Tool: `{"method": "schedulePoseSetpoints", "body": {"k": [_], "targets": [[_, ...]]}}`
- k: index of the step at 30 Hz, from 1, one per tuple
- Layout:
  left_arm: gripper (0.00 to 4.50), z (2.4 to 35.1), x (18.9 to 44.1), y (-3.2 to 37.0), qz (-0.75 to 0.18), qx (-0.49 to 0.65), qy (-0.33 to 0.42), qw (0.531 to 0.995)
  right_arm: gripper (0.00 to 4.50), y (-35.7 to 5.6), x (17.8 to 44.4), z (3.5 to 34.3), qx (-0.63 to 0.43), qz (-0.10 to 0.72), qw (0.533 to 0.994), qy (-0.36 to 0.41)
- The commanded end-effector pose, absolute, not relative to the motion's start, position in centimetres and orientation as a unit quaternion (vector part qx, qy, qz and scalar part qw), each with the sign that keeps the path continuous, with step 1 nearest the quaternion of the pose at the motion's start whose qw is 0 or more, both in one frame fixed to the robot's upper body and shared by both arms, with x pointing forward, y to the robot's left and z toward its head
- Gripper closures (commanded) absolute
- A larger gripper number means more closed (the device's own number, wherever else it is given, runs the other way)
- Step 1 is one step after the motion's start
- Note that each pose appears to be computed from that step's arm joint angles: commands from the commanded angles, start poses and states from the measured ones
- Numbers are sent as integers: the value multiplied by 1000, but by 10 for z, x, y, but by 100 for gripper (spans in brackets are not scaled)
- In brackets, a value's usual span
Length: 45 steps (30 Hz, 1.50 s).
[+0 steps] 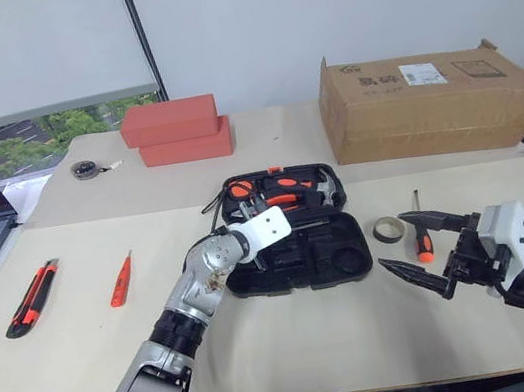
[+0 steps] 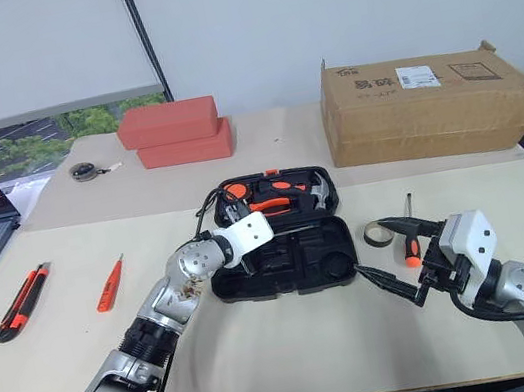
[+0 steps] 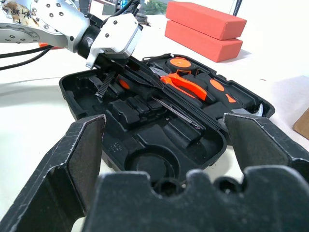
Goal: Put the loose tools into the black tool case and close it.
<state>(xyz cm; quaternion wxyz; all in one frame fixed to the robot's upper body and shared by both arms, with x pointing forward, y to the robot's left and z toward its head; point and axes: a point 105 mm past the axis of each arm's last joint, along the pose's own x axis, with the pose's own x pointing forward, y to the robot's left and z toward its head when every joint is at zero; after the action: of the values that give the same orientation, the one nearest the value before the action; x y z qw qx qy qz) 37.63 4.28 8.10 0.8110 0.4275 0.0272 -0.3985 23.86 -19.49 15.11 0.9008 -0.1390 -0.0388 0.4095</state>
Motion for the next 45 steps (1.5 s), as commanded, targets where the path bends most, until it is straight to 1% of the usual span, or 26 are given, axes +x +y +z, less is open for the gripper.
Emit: {"method": "schedulePoseSetpoints", "body": {"k": [1,3,5,9,11,13,15,19,24,28,30,32,35,36,38,40,41,42,43,45], "targets": [[447,-5,338,50,-473,431,163,751,0,-197,238,161,-157,406,898,-60],[447,-4,338,47,-472,415,157,761,0,-197,238,161,-158,406,898,-60],[447,5,342,42,-457,347,158,804,0,-197,238,161,-159,406,898,-60],[447,25,354,42,-425,221,149,865,0,-196,238,162,-159,405,898,-61],[447,39,360,47,-414,171,135,884,0,-194,238,162,-159,405,898,-61],[447,52,366,54,-411,140,121,893,0,-194,238,163,-158,406,898,-62],[447,61,370,60,-407,120,111,899,0,-193,238,163,-158,406,898,-62],[447,93,372,63,-434,53,66,897,0,-193,239,163,-157,407,898,-64],[447,105,373,65,-451,46,51,890,0,-191,240,162,-155,406,898,-66],[447,127,372,71,-464,11,10,886,0,-193,241,160,-156,395,903,-60],[447,139,369,77,-474,3,-15,881,0,-199,245,153,-167,371,913,-34],[447,154,361,86,-495,-2,-39,868,0,-213,256,143,-182,303,935,1],[374,180,349,96,-529,-11,-57,847,0,-227,268,134,-178,243,953,35],[339,184,345,97,-539,-10,-60,840,0,-229,269,133,-175,232,956,40],[271,194,329,100,-582,1,-61,811,0,-236,275,128,-157,197,966,65],[200,199,315,103,-621,18,-51,782,0,-242,278,123,-140,170,971,92],[168,199,306,105,-642,42,-42,764,0,-246,279,120,-126,151,974,109],[126,197,299,109,-660,73,-30,748,0,-249,281,117,-114,132,977,124],[97,195,294,111,-670,93,-20,736,0,-250,281,115,-105,121,978,134],[24,191,291,117,-677,145,2,721,0,-250,281,109,-90,105,977,163]]}}
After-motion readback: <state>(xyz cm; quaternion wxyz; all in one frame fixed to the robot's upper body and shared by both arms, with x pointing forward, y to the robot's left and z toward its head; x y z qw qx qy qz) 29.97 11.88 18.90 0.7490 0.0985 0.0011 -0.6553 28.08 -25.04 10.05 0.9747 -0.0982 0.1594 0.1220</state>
